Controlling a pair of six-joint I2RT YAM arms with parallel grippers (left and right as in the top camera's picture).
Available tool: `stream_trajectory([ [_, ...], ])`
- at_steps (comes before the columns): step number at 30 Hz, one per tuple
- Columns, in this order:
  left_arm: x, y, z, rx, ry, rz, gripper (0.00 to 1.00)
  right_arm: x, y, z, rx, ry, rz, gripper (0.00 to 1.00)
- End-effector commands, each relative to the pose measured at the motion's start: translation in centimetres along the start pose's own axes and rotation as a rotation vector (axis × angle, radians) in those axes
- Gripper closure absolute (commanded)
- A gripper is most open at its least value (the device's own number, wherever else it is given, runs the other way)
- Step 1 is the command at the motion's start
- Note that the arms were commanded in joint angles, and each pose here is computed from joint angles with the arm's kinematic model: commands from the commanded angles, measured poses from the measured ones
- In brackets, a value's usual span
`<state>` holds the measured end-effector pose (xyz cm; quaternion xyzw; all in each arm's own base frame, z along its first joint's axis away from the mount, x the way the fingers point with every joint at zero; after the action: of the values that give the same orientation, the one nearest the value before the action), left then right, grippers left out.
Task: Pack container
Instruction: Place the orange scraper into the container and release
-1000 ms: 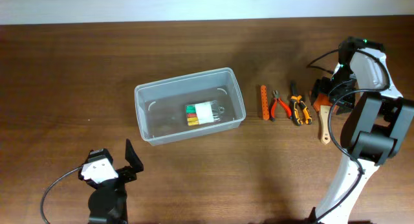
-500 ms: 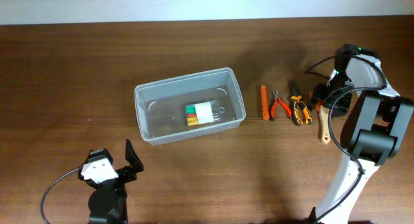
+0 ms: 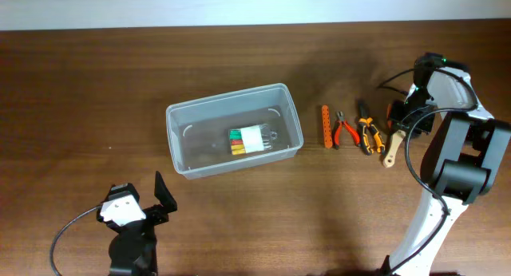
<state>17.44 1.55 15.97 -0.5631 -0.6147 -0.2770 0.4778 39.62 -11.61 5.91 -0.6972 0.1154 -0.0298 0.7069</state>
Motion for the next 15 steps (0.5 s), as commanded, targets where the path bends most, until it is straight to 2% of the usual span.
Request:
stream_trajectory([
  [1,-0.1,0.0,0.0,-0.001,0.01,0.0,0.01,0.3,0.0,-0.5,-0.018,0.012,-0.005,0.79],
  [5,-0.1,0.0,0.0,-0.001,0.01,0.0,0.01,1.0,-3.7,0.0,0.001,0.002,-0.081,0.79],
  [9,-0.1,0.0,0.0,0.0,0.01,0.0,0.01,1.1,-9.9,1.7,0.027,-0.033,-0.215,0.79],
  [15,-0.1,0.0,0.0,-0.001,0.01,0.0,0.01,-1.4,-20.7,8.9,0.111,-0.291,-0.468,0.82],
])
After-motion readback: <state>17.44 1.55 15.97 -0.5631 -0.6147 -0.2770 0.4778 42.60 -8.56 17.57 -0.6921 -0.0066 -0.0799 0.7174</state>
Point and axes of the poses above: each gripper's point midway between its finger pads, its own y axis out along the fingers, its own z axis along the line the jaws close on, x = y × z, the point moved 6 cm from there along -y, back along the fingers, and after that the axes turned 15 degrees about -y, right-handed, at the moved point
